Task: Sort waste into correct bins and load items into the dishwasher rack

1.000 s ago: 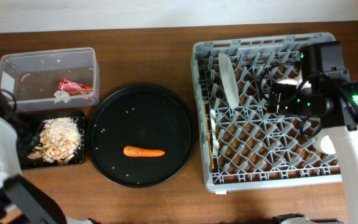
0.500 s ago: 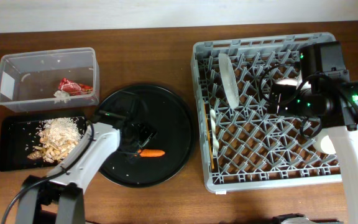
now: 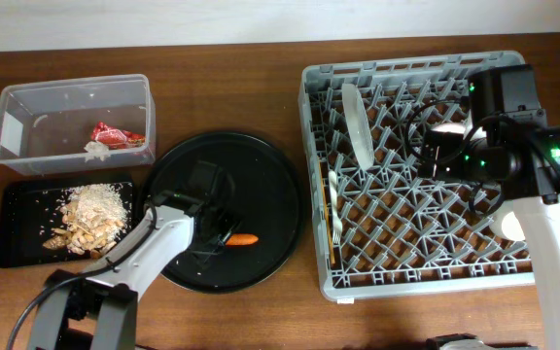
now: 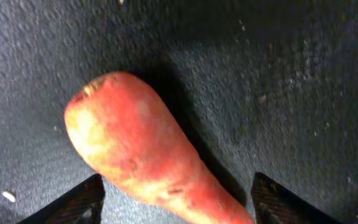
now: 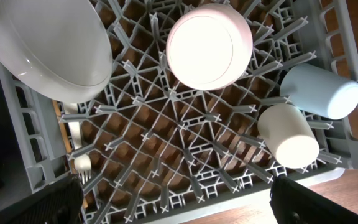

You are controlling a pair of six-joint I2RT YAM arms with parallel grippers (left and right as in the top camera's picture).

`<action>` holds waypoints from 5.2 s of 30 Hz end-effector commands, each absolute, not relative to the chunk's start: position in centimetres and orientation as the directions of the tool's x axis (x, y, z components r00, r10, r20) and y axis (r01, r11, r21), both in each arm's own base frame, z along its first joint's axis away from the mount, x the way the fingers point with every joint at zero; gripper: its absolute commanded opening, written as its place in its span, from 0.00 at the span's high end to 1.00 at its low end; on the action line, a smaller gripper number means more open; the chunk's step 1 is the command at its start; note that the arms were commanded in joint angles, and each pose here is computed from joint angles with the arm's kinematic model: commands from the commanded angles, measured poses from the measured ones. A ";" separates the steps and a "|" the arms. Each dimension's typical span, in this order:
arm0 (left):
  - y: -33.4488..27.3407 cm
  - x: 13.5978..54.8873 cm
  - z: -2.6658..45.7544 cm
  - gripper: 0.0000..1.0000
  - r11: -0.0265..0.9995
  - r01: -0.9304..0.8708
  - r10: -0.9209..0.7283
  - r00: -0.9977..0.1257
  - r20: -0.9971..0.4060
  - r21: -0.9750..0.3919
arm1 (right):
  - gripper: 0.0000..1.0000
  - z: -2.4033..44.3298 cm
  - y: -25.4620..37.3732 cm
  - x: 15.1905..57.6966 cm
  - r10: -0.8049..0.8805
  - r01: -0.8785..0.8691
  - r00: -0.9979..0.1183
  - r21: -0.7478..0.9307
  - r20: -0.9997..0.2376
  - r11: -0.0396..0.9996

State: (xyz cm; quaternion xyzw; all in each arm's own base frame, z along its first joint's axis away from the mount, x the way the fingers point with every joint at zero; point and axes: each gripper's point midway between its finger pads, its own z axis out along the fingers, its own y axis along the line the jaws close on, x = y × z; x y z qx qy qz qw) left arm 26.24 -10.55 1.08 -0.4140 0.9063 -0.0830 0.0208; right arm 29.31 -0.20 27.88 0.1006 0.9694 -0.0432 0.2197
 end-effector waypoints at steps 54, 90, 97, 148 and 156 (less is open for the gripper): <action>9.6 29.2 15.4 0.22 0.703 -0.686 -0.709 -0.655 -0.260 -0.188 | 0.01 27.7 -0.4 29.1 0.183 0.220 -0.889 -0.042 -0.420 0.975; 1.1 14.5 23.2 0.01 0.953 -0.263 -0.296 -0.679 -0.672 -0.153 | 0.01 24.1 1.5 17.6 0.110 0.001 -0.674 0.148 -0.731 0.989; 1.1 14.5 23.2 0.01 0.953 -0.263 -0.296 -0.679 -0.672 -0.153 | 0.01 25.4 1.4 18.9 0.103 -0.028 -0.498 0.135 -0.861 0.990; -2.0 24.0 18.8 0.01 0.996 0.083 -0.031 -0.040 -0.999 -0.034 | 0.01 15.8 1.8 24.5 0.006 -0.098 -0.071 0.013 -0.997 0.995; -2.1 24.5 15.7 0.01 0.996 0.084 -0.023 -0.080 -0.997 -0.030 | 0.01 15.8 1.8 24.5 0.006 -0.097 -0.071 0.013 -0.997 0.995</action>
